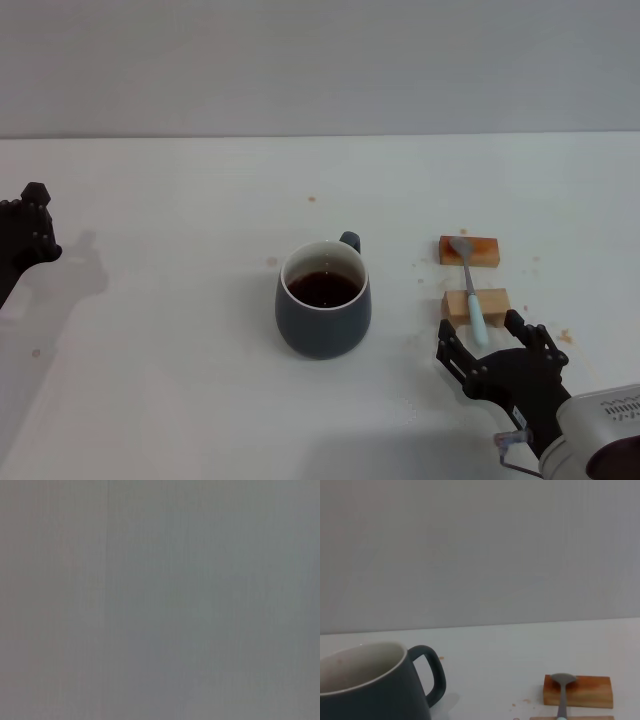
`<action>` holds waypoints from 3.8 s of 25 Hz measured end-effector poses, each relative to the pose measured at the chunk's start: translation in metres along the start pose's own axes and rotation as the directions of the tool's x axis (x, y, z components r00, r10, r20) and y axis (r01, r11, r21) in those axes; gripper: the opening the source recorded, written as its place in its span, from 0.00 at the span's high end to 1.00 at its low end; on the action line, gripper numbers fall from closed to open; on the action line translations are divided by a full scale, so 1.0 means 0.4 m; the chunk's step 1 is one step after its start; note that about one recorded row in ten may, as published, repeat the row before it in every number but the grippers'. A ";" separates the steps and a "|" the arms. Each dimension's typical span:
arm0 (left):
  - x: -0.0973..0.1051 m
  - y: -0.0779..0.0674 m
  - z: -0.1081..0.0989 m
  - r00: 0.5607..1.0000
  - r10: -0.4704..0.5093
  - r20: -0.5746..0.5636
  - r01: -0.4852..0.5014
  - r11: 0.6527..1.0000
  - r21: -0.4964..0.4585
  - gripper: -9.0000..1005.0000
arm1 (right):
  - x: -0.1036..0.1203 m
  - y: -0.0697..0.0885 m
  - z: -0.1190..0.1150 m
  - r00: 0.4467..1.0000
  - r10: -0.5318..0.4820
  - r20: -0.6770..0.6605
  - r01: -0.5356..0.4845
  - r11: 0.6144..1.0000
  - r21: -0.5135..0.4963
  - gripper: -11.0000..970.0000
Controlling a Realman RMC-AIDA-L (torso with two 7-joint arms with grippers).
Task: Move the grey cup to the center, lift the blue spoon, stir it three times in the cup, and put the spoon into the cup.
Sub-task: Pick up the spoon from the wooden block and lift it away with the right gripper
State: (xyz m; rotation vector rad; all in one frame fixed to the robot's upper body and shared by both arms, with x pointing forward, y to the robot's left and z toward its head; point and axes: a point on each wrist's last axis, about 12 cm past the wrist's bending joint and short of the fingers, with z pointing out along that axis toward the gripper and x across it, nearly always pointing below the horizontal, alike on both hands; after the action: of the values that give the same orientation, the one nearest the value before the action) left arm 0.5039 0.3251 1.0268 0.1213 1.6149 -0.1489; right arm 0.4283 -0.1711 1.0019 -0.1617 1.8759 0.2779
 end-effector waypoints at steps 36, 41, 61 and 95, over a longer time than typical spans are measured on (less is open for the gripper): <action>-0.008 0.000 0.005 1.000 0.006 0.014 -0.006 1.000 -0.004 0.99 | -0.006 -0.005 0.012 1.000 -0.004 -0.012 0.004 1.000 -0.006 0.29; -0.009 -0.001 0.008 1.000 0.006 0.014 -0.006 1.000 -0.002 0.99 | -0.008 -0.006 0.014 1.000 -0.006 -0.010 0.006 1.000 -0.007 0.43; -0.015 0.002 0.013 1.000 0.012 0.020 -0.012 1.000 -0.010 0.99 | -0.012 -0.012 0.016 1.000 -0.003 -0.006 0.003 1.000 0.001 0.65; -0.025 0.005 0.025 0.999 0.023 0.023 -0.023 1.000 -0.009 0.99 | -0.021 -0.017 0.023 1.000 0.000 0.004 0.000 1.000 0.008 0.82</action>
State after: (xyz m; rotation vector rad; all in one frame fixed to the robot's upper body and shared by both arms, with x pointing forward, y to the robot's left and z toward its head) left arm 0.5144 0.3253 1.0364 0.1306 1.5905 -0.1252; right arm 0.4409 -0.1755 1.0064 -0.1550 1.8726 0.2704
